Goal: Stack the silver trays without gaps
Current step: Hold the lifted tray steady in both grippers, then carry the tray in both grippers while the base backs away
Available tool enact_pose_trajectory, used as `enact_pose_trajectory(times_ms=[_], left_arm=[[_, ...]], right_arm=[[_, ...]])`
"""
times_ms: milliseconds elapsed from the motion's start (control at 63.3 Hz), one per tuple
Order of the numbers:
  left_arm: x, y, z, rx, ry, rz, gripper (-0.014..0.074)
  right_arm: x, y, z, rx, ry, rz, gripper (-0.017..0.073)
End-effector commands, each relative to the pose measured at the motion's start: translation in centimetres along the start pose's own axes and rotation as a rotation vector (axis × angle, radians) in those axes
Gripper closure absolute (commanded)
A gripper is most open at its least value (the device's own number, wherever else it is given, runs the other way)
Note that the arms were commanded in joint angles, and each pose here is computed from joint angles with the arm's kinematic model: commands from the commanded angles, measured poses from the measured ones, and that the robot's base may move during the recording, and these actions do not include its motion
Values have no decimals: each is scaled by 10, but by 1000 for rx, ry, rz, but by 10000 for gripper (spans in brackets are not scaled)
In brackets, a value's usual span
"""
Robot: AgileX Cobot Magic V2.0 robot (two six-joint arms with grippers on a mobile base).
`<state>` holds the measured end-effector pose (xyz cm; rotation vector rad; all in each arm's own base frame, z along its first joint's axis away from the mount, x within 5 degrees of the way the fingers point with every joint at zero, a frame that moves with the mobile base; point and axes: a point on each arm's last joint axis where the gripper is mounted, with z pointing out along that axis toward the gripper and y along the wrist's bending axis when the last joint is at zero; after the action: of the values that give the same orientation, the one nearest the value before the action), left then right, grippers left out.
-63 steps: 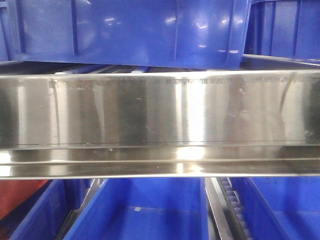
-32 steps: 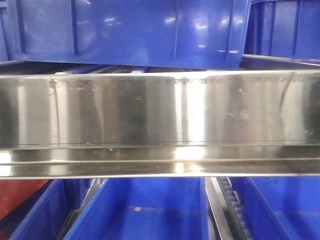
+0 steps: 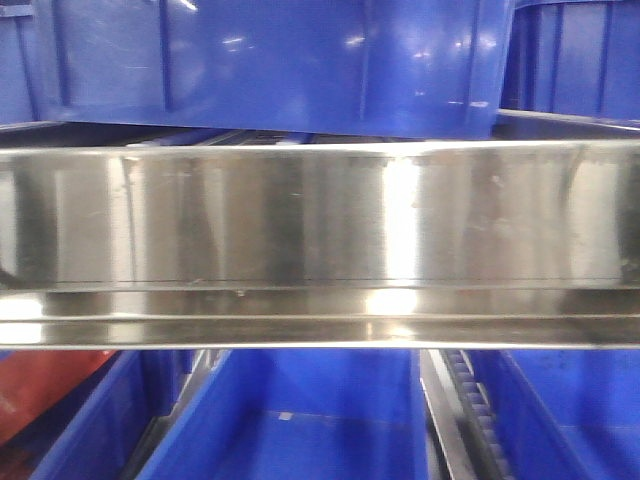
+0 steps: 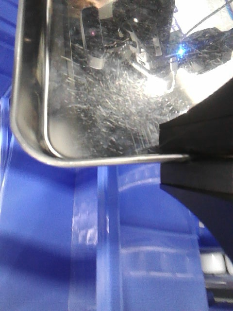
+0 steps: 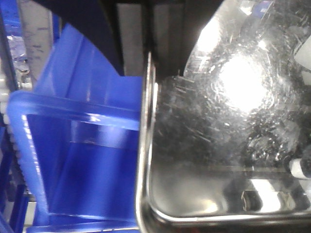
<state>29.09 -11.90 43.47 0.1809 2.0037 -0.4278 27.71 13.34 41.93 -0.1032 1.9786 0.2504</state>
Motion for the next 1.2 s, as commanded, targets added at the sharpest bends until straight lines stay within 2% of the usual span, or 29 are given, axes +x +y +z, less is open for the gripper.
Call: enact_pose_trajectory(times_ms=[0,1184], left_arm=[[-11,-2,-11,14,-72,-5,610],[-11,-2,-11,14,-72,-5,610]], right_arm=[[-8,0,-4,-16,-59,-34,636],[-8,0,-4,-16,-59,-34,636]])
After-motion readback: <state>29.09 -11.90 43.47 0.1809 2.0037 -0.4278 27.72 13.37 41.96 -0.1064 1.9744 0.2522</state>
